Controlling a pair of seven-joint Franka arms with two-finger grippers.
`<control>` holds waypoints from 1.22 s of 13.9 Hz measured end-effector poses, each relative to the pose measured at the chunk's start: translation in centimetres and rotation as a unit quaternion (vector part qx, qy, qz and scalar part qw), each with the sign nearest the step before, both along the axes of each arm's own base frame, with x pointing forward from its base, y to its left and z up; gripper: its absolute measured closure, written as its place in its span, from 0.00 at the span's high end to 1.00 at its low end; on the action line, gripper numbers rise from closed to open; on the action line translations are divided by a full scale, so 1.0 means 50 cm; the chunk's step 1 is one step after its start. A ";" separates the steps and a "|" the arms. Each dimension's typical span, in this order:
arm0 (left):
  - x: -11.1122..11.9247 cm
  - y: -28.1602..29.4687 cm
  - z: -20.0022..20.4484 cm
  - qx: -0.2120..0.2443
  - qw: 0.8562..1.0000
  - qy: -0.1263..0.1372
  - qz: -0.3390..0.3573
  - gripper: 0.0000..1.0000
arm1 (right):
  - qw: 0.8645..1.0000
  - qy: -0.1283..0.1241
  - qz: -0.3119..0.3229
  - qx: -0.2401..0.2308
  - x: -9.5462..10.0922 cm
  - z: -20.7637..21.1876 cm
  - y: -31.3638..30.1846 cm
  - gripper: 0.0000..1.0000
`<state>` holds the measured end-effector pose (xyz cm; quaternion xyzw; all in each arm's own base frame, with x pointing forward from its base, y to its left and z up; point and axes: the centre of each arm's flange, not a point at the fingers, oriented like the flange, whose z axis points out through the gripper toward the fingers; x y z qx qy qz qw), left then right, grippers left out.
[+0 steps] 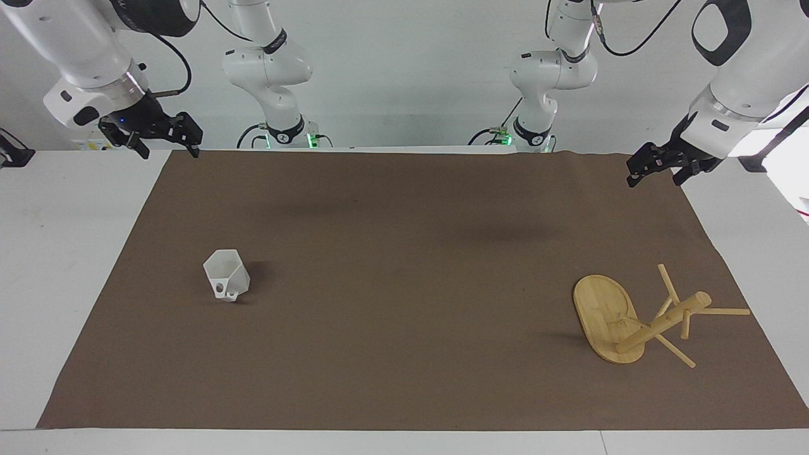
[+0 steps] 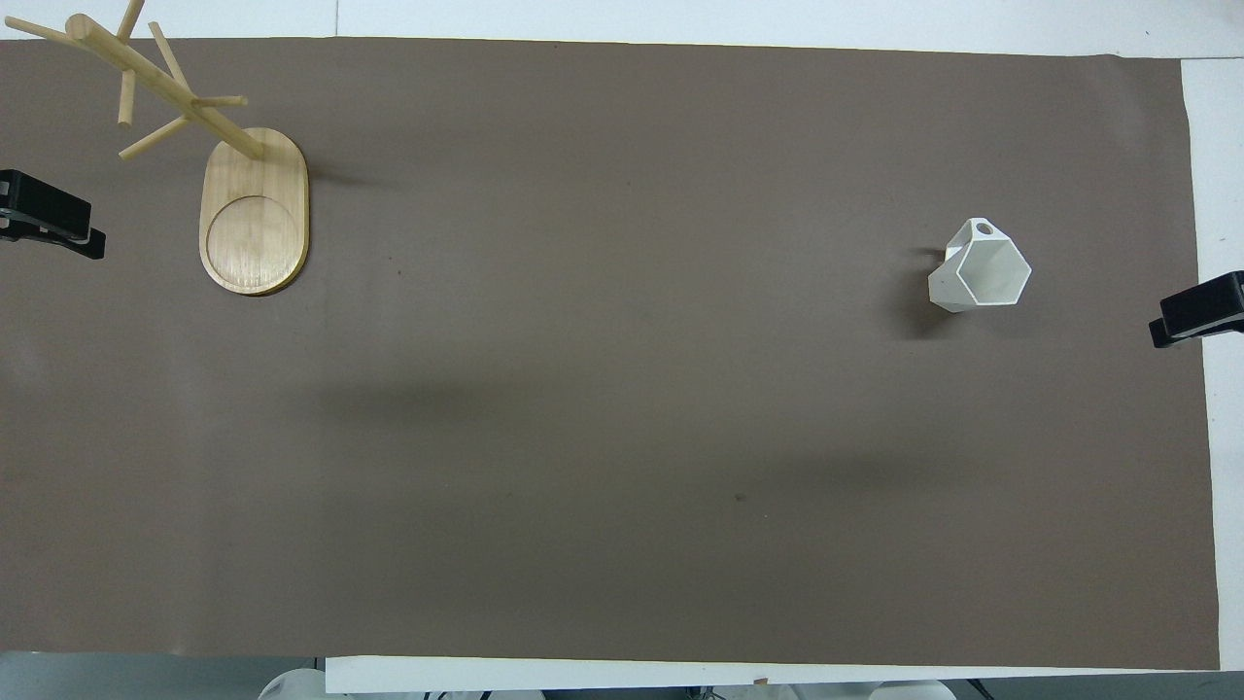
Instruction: Hang cup on rack
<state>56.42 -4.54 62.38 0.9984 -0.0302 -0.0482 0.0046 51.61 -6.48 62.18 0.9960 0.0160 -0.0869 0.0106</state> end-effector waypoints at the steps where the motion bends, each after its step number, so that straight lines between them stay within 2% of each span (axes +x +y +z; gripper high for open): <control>1: 0.000 0.000 0.000 0.000 1.000 0.000 0.000 1.00 | 1.000 0.000 0.000 0.000 0.000 0.000 0.000 1.00; 9: 0.000 0.000 0.000 0.000 1.000 0.000 0.000 1.00 | 1.000 -0.005 -0.003 -0.001 0.001 0.005 0.005 1.00; 11: 0.000 0.000 0.000 0.000 1.000 0.000 0.000 1.00 | 0.997 -0.020 0.075 0.016 0.008 0.012 0.005 1.00; 14: 0.000 0.000 0.000 0.000 1.000 0.000 0.000 1.00 | 0.970 -0.045 0.234 0.051 0.012 0.014 -0.069 1.00; 17: 0.000 0.000 0.000 0.000 1.000 0.000 0.000 1.00 | 0.917 -0.065 0.371 0.130 0.020 -0.042 -0.180 1.00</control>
